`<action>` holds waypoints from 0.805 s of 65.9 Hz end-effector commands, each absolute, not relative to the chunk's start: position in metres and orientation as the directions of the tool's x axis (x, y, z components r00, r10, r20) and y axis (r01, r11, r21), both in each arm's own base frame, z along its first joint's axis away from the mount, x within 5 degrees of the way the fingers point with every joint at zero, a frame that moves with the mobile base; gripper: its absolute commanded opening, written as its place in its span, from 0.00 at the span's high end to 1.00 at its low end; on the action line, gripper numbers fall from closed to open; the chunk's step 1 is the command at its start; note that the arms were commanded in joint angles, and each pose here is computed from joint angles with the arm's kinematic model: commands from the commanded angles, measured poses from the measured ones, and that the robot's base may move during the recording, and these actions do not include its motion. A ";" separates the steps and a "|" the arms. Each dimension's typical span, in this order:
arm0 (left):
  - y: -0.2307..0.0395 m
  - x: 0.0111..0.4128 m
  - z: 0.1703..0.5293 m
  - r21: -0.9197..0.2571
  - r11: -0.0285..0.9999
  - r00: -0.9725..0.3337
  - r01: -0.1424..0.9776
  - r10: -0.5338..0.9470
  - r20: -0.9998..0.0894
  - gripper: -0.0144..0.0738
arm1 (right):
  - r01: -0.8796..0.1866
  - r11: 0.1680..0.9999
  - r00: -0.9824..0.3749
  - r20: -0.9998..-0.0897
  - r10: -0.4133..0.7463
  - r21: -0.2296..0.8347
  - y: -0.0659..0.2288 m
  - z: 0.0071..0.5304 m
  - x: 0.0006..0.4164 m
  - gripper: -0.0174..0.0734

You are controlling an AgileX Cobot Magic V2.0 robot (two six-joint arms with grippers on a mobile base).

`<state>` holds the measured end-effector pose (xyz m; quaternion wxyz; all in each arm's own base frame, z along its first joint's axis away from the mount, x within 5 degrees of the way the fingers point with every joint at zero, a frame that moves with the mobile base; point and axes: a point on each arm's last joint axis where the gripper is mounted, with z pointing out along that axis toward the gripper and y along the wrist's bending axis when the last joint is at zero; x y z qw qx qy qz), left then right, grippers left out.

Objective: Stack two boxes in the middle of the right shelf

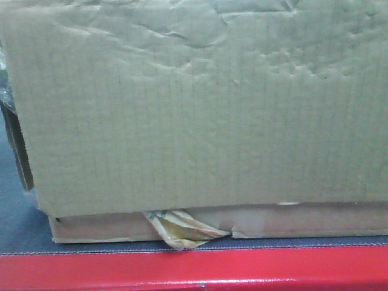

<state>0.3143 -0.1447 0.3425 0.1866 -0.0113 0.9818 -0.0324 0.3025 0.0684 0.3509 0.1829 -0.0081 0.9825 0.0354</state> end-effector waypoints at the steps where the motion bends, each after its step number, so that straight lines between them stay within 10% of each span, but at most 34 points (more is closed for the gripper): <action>1: -0.144 0.312 0.347 -0.075 0.997 -0.925 -0.009 -0.037 -0.378 0.53 | -0.049 0.997 -0.934 -0.357 -0.026 0.055 0.070 0.348 0.307 0.42; 34: -0.144 0.312 0.347 -0.075 0.997 -0.925 -0.009 -0.037 -0.378 0.53 | -0.048 0.997 -0.936 -0.351 -0.027 0.052 0.070 0.346 0.308 0.45; 44: -0.144 0.312 0.347 -0.075 0.997 -0.925 -0.009 -0.037 -0.378 0.56 | -0.048 0.997 -0.936 -0.351 -0.027 0.052 0.070 0.346 0.308 0.69; 53: -0.145 0.311 0.347 -0.075 0.997 -0.925 -0.006 -0.034 -0.378 0.80 | -0.048 0.998 -0.934 -0.356 -0.035 0.027 0.068 0.346 0.309 0.99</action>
